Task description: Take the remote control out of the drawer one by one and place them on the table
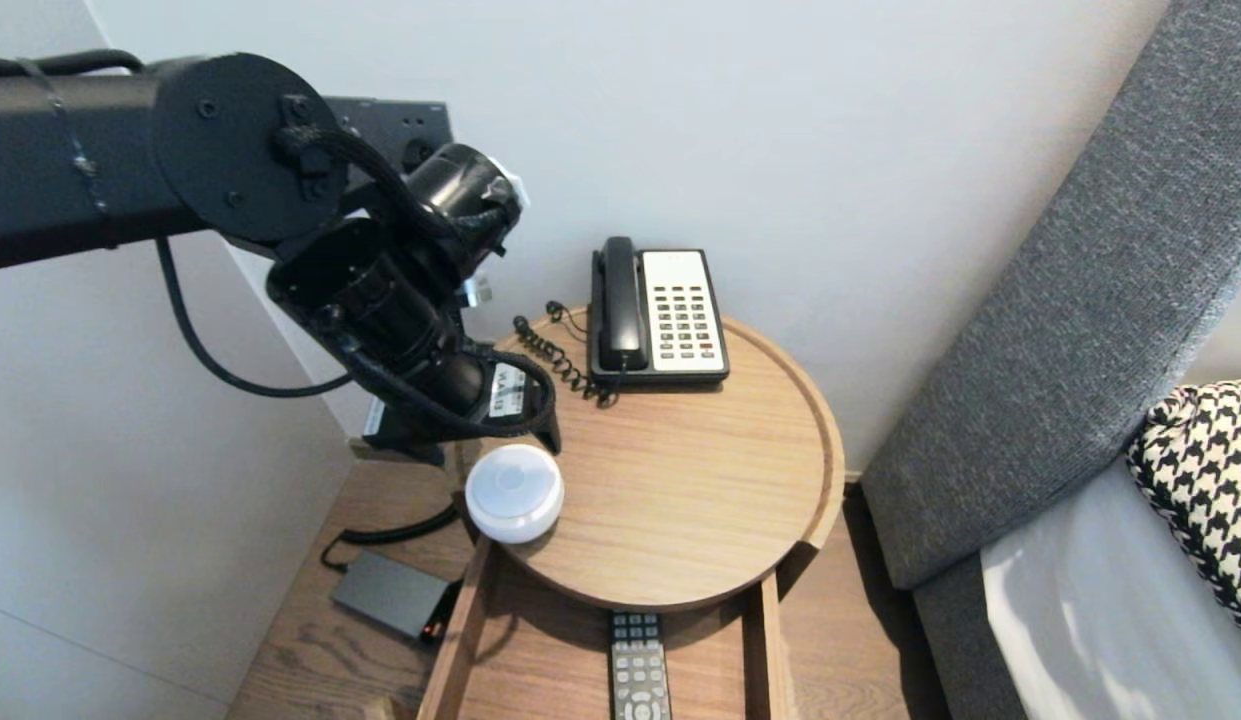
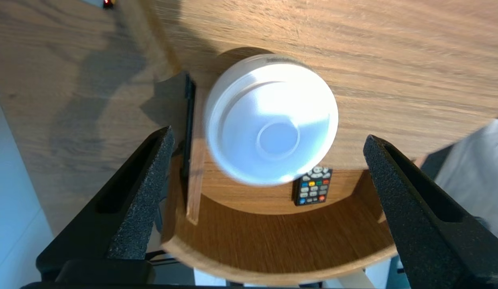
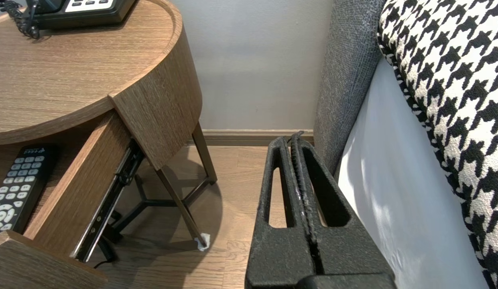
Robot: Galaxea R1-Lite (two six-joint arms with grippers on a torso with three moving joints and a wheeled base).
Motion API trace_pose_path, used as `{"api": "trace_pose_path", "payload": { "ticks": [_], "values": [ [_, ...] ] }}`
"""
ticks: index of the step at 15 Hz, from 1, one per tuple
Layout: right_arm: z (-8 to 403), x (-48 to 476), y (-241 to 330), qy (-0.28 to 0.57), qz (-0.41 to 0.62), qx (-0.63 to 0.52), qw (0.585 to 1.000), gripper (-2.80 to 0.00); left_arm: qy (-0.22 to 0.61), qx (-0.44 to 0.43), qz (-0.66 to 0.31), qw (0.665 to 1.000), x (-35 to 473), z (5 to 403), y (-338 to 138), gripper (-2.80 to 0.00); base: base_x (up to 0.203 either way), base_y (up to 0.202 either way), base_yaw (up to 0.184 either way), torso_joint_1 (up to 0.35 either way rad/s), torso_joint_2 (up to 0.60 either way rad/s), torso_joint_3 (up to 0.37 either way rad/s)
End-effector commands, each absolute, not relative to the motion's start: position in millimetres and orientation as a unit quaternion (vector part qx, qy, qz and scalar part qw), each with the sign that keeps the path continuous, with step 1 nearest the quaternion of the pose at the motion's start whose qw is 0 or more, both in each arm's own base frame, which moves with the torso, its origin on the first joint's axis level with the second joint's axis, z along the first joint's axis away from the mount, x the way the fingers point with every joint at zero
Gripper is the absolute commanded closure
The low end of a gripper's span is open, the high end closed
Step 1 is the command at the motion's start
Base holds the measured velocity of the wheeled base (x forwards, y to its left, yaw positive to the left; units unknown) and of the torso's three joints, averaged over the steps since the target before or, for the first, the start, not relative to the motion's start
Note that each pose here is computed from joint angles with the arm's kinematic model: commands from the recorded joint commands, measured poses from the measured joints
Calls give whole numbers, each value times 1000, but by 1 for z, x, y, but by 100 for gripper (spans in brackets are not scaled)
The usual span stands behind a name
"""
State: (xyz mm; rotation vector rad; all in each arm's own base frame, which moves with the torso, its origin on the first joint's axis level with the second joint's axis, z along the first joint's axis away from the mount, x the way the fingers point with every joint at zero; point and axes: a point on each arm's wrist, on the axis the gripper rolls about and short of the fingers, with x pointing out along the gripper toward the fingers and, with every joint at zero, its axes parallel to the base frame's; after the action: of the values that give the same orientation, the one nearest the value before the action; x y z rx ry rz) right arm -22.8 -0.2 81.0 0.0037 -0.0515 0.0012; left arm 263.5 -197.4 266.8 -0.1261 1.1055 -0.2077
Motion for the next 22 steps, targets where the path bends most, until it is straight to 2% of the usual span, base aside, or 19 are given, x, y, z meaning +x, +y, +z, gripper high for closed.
{"api": "trace_pose_path", "payload": {
  "ticks": [1, 2, 3, 6, 9, 14, 22],
  "values": [
    [74, -21, 0, -13, 1, 2, 1000, 0, 504, -73, -106, 854, 247, 288, -185, -280, 0, 0, 0, 0, 0, 0],
    [74, -21, 0, -13, 1, 2, 1000, 0, 495, -79, -111, 858, 237, 299, -177, -97, 0, 0, 0, 0, 0, 0],
    [74, -21, 0, -13, 1, 2, 1000, 0, 493, -80, -112, 859, 229, 306, -171, 0, 0, 0, 0, 0, 0, 0],
    [74, -21, 0, -13, 1, 2, 1000, 0, 495, -84, -117, 857, 198, 325, -149, 0, 0, 0, 0, 0, 0, 0],
    [74, -21, 0, -13, 1, 2, 1000, 0, 519, -76, -131, 841, 167, 332, -133, 0, 0, 0, 0, 0, 0, 0],
    [74, -21, 0, -13, 1, 2, 1000, 0, 569, -50, -138, 809, 138, 311, -121, 0, 0, 0, 0, 0, 0, 0],
    [74, -21, 0, -13, 1, 2, 1000, 0, 621, 2, -162, 767, 116, 268, -161, 0, 0, 0, 0, 0, 0, 0]
  ]
}}
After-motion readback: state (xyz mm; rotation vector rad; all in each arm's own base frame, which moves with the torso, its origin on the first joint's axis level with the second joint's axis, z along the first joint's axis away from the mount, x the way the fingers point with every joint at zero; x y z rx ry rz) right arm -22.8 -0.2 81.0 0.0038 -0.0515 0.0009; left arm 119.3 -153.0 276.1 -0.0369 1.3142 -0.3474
